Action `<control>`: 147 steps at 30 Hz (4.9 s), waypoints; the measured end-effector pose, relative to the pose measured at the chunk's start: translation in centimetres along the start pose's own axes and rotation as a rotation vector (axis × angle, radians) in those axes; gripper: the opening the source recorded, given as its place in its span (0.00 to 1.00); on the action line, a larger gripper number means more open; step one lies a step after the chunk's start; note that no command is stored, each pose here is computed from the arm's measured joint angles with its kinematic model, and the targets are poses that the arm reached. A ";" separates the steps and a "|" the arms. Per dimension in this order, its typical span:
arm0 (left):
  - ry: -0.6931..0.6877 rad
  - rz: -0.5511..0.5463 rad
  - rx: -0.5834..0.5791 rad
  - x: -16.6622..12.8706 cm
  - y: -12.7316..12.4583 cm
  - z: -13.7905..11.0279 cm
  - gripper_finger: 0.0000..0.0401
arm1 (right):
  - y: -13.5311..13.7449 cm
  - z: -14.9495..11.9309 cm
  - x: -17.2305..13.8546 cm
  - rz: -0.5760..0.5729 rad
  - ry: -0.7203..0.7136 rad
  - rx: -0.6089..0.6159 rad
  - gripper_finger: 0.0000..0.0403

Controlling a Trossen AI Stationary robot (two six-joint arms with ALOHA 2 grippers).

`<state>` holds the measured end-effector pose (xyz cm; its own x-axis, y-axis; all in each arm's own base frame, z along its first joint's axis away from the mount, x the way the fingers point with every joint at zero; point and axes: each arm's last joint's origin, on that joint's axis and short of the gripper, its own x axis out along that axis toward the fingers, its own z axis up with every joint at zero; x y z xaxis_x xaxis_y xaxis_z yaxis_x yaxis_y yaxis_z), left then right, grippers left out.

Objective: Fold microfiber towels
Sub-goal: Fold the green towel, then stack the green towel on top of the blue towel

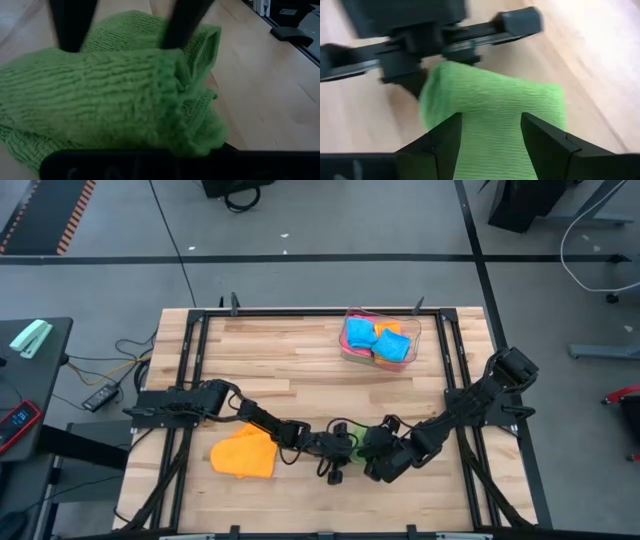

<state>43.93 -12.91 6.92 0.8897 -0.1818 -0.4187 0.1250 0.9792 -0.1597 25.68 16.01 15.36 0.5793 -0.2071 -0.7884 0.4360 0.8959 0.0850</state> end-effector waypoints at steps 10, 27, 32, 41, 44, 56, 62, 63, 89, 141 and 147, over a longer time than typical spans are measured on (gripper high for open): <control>0.000 0.000 -0.007 0.0 0.0 0.0 0.06 | -0.3 -1.6 2.9 0.007 -0.028 0.007 0.53; 0.000 0.000 0.001 0.0 0.0 0.0 0.06 | -1.0 0.7 -2.0 0.086 -0.056 0.036 0.53; 0.000 0.000 0.001 0.0 0.0 0.0 0.04 | -0.7 0.2 -2.3 0.057 -0.100 0.004 0.53; 0.001 0.001 -0.002 0.0 0.2 0.0 0.06 | 0.5 -1.9 2.5 0.034 -0.028 -0.010 0.53; 0.001 0.001 -0.005 0.0 0.2 0.0 0.06 | 0.2 -1.4 2.7 0.050 0.009 0.010 0.53; 0.000 0.003 -0.005 0.0 0.2 0.0 0.04 | -1.3 0.9 -1.4 0.017 -0.105 0.023 0.53; 0.000 0.003 -0.005 0.0 0.2 0.0 0.07 | -1.0 0.9 1.3 0.007 -0.101 0.007 0.53; -0.001 0.003 -0.005 0.0 0.2 0.0 0.07 | -0.8 0.7 1.9 0.017 -0.083 0.004 0.53; 0.000 0.006 -0.006 0.0 0.3 0.0 0.04 | 0.2 -2.6 -1.6 0.038 -0.014 -0.017 0.53; 0.215 -0.048 0.848 -5.8 -6.0 3.9 0.22 | -1.6 -1.8 -3.3 -0.118 -0.120 -0.079 0.53; 0.105 0.082 1.011 -5.8 -7.0 4.9 0.39 | -2.4 -2.3 -3.4 -0.174 -0.063 -0.096 0.53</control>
<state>40.02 -18.23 14.85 0.8754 -0.0700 -0.4784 0.4209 0.5971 0.6829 21.09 15.45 16.44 0.5442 -0.3835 -0.7462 0.4676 0.8771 -0.1098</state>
